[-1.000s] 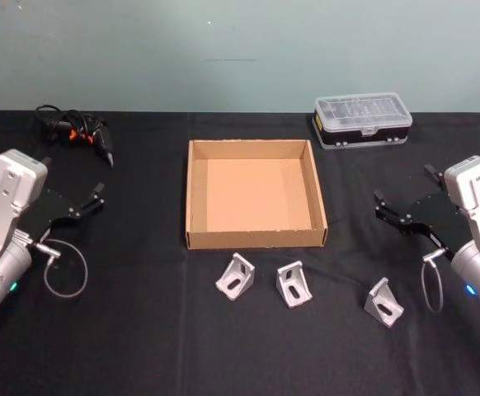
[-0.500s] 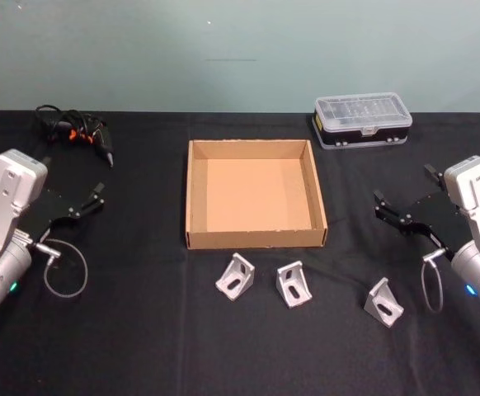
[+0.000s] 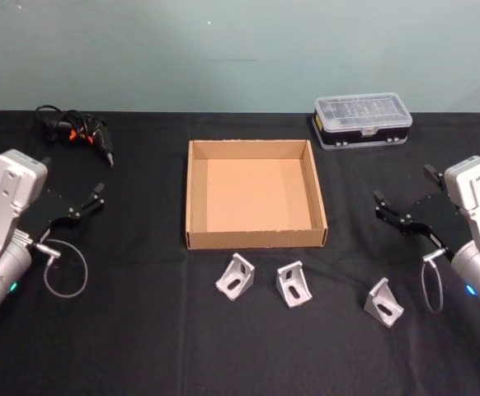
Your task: Use one hand to pick up the angle iron from the table and place it into the box.
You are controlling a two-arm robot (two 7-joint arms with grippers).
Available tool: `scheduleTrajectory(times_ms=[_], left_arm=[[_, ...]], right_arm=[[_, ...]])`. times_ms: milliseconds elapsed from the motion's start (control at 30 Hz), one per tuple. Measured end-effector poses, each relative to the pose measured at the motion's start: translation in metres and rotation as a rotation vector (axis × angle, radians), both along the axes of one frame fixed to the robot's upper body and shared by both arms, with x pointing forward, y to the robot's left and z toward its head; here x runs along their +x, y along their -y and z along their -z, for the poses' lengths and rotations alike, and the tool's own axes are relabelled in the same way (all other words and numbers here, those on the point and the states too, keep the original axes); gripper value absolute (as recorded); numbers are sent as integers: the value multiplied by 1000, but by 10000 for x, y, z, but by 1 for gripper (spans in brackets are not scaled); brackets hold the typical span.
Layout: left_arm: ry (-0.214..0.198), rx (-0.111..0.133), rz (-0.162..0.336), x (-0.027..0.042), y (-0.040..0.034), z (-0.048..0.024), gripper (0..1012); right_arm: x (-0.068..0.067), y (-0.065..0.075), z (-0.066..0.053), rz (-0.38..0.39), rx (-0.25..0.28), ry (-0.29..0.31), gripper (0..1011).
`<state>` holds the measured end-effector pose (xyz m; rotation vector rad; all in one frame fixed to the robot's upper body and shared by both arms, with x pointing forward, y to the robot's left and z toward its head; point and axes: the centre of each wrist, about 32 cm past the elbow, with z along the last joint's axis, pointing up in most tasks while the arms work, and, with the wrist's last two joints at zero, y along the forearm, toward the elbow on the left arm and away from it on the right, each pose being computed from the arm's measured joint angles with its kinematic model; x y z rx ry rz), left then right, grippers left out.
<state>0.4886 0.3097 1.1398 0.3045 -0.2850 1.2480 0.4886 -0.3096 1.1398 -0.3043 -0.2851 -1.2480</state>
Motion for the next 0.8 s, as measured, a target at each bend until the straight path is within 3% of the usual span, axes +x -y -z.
scheduleTrajectory(times_ms=[800], left_arm=[[0,0,0,0,0,0,1000]], right_arm=[[0,0,0,0,0,0,1004]])
